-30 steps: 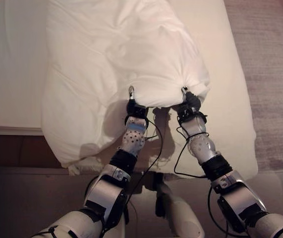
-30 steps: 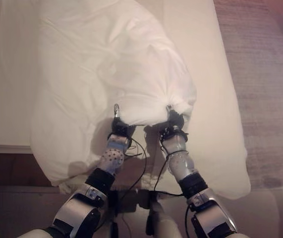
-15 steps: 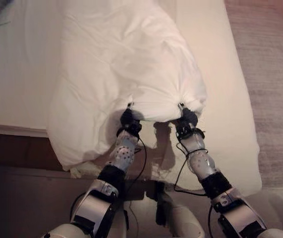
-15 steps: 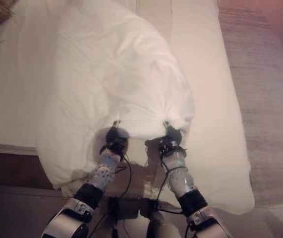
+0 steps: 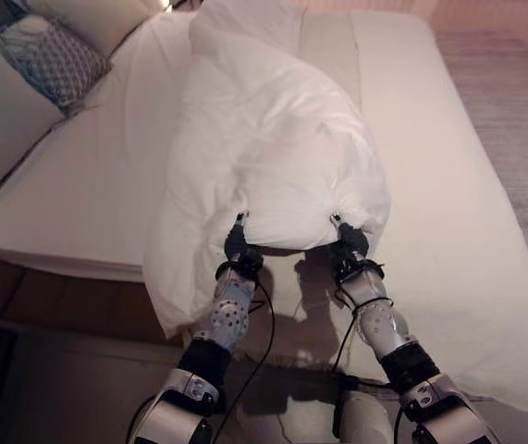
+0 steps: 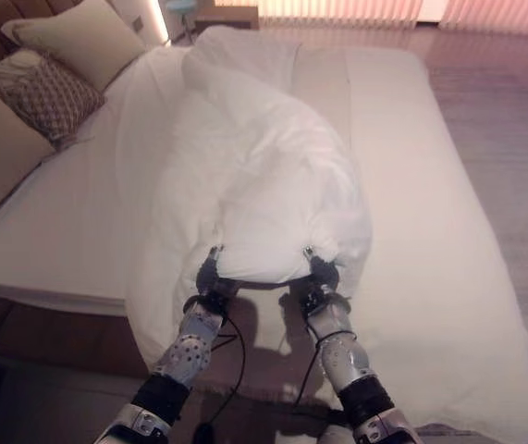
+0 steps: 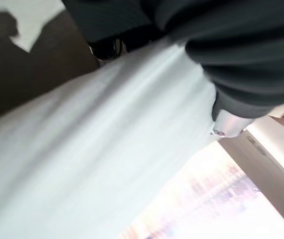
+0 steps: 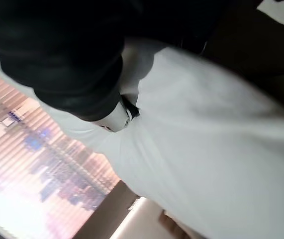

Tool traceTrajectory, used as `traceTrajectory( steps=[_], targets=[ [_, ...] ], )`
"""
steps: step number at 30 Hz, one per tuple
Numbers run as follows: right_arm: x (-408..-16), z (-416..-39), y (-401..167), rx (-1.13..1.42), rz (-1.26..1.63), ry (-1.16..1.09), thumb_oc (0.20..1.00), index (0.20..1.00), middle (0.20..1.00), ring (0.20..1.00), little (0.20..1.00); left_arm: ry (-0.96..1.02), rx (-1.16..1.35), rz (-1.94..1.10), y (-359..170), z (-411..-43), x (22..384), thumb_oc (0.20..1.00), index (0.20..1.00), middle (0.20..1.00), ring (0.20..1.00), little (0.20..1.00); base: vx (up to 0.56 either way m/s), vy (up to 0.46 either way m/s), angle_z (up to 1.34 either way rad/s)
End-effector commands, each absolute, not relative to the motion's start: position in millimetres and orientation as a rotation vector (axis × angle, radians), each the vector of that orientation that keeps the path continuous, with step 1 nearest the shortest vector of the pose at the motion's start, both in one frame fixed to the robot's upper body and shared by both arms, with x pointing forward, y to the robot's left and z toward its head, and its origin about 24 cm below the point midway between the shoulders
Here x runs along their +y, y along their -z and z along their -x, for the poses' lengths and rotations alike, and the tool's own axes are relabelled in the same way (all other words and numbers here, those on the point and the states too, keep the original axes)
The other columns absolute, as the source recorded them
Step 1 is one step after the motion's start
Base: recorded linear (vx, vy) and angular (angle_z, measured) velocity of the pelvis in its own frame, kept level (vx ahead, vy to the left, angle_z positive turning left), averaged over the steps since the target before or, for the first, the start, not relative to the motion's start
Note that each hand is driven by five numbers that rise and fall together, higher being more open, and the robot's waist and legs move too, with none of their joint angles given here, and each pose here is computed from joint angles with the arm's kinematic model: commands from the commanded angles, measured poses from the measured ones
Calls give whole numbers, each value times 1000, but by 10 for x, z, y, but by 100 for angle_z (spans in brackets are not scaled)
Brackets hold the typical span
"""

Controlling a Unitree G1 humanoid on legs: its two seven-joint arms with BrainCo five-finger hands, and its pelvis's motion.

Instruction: Make the bed

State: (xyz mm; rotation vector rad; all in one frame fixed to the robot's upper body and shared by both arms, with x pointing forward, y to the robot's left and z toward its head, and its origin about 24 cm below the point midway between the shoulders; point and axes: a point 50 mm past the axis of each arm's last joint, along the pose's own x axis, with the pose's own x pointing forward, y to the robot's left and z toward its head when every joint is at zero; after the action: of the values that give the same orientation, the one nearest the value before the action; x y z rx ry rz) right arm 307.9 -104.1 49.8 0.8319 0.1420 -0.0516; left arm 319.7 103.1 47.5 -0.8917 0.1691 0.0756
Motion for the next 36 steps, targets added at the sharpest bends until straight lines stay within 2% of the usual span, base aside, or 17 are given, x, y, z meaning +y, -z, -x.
traceTrajectory(
  steps=[1,7,11,25,36],
  targets=[
    [-1583,-3083,-468,40,-711,209,200,200,200,200,200,-223,-273,783,-1040,-3138,1923,200,200,200,200,200,-348,688,-80],
    [-1437,-2977,-229,137,-720,195,200,200,200,200,200,-219,-218,772,-912,-3035,1871,200,200,200,200,200,-263,351,-22],
    [-1440,-2920,-156,162,-700,209,200,200,200,200,200,-263,-184,681,-815,-2975,1903,200,200,200,200,200,-271,72,21],
    [-1559,-2824,16,228,-664,260,200,200,200,200,200,-329,-103,689,-550,-2880,1954,200,200,200,200,200,-215,192,25],
    [-1695,-2715,140,277,-624,303,200,200,200,200,200,-309,-59,607,-469,-2920,1964,200,200,200,200,200,20,572,18]
  ],
)
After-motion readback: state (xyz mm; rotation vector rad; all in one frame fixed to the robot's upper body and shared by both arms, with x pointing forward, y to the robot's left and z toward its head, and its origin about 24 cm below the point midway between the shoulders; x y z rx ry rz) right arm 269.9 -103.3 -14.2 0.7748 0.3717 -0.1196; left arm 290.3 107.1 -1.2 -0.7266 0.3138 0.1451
